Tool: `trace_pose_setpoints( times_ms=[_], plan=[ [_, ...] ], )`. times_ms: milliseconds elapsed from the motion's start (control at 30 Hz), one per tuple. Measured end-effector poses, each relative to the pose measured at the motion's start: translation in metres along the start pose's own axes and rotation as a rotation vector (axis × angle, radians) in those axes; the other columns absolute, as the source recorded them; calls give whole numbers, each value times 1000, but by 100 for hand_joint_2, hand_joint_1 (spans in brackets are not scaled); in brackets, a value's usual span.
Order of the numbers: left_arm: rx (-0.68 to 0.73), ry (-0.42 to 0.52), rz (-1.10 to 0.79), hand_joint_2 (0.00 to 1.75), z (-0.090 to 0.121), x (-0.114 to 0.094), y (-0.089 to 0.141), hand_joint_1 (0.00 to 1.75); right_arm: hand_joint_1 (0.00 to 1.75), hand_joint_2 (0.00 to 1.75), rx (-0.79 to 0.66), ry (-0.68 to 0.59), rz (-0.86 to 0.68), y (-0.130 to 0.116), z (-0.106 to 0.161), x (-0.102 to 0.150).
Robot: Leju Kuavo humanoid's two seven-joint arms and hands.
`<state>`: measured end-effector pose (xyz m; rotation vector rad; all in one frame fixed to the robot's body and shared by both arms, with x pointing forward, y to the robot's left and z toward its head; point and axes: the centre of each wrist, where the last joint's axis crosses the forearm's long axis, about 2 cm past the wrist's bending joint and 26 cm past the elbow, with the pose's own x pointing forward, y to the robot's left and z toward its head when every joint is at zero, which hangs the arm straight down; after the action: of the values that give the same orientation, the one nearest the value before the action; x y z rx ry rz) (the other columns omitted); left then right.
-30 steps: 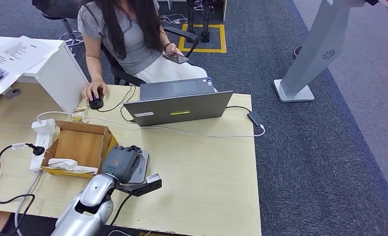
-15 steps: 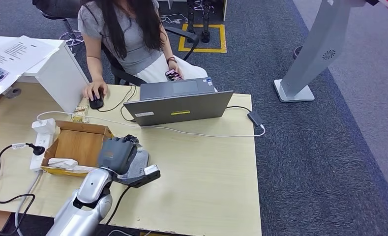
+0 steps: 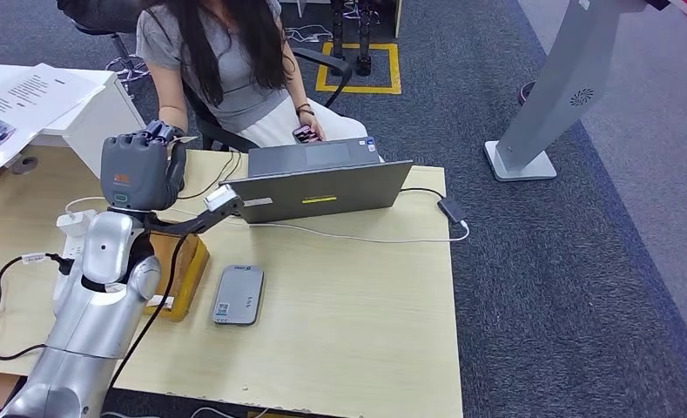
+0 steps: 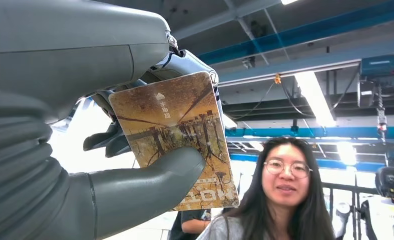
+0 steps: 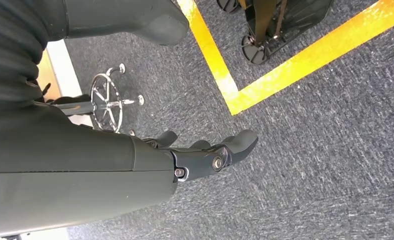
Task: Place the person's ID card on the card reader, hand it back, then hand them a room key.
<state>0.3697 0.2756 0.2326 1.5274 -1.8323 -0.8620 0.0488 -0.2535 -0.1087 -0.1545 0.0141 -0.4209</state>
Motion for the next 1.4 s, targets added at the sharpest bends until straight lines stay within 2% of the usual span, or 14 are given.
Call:
trace_pose_setpoints(
  times_ms=[400,500,600,667,800,1000,1033,1133,1167,1400],
  plan=[
    [2,28,-37,175,-9,-8,-1,175,0,175,3,-1,6,1,0,1],
    [-7,64,-104,175,-24,-25,-4,175,0,175,3,1,19,1,0,1],
    [-26,105,-175,175,-43,-53,-10,175,0,175,5,3,28,1,0,2],
    [-40,134,-201,175,-48,-68,-14,175,0,175,4,7,32,1,0,2],
    [-108,178,-228,175,-39,-87,-28,175,0,175,1,14,33,1,0,2],
    [-175,211,-239,175,-28,-97,-40,175,0,175,0,18,33,1,0,2],
    [-181,214,-240,175,-27,-97,-41,152,0,175,0,18,33,1,0,2],
    [-195,223,-238,175,-23,-99,-44,21,0,175,1,17,33,1,0,2],
    [-198,226,-237,175,-22,-99,-45,0,0,175,1,17,33,1,0,2],
    [-217,227,-226,175,-9,-102,-51,0,0,175,0,16,33,1,0,2]
  ],
)
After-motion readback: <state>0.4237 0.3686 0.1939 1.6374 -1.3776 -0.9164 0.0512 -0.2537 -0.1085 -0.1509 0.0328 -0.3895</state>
